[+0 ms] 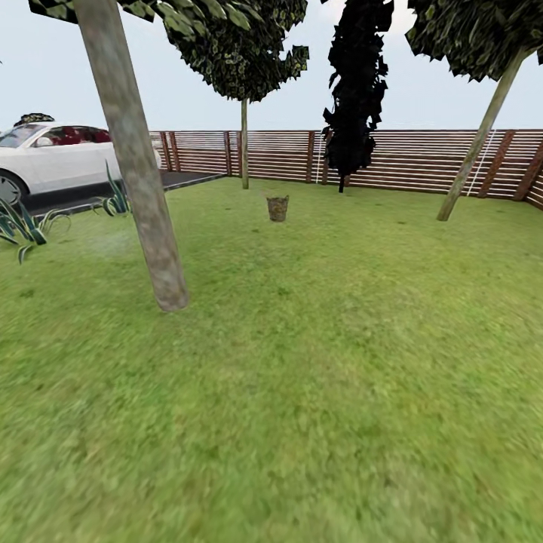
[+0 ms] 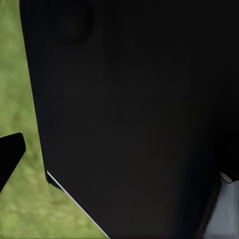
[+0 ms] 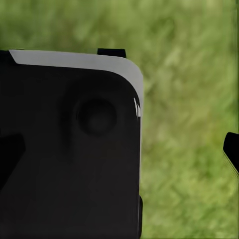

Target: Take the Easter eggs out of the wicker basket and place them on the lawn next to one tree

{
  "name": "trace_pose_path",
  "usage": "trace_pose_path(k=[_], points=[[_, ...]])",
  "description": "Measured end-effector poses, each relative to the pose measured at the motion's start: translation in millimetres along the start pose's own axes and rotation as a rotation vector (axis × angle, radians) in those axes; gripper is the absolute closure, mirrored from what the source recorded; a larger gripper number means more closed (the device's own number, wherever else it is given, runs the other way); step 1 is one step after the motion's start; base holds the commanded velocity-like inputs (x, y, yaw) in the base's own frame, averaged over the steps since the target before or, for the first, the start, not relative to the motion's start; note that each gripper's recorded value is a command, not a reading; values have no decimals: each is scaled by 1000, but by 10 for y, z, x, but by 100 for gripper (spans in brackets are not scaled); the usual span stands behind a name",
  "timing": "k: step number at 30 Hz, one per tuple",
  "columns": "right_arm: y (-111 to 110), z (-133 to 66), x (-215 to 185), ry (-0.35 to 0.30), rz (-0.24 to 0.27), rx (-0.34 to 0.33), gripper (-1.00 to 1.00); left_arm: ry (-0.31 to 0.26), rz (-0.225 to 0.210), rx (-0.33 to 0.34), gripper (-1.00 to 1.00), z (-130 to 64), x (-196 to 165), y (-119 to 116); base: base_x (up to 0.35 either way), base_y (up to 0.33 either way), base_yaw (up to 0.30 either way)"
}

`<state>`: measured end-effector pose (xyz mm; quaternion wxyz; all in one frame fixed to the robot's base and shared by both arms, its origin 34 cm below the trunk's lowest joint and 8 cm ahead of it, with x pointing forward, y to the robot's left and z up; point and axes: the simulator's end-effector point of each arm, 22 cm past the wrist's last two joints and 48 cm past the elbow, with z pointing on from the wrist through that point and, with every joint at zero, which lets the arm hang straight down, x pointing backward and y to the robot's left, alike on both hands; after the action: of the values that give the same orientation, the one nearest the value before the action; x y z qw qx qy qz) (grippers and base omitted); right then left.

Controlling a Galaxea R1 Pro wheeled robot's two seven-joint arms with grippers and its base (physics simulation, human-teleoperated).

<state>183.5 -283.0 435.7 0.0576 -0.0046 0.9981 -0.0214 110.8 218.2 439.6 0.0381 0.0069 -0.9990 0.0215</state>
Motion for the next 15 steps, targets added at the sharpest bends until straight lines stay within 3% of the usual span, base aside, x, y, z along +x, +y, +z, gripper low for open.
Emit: trace_pose_path(k=[15], points=[[10,0,1,0,-2,-2,-100,0,1,0,-100,0,0,0,335,0,0]])
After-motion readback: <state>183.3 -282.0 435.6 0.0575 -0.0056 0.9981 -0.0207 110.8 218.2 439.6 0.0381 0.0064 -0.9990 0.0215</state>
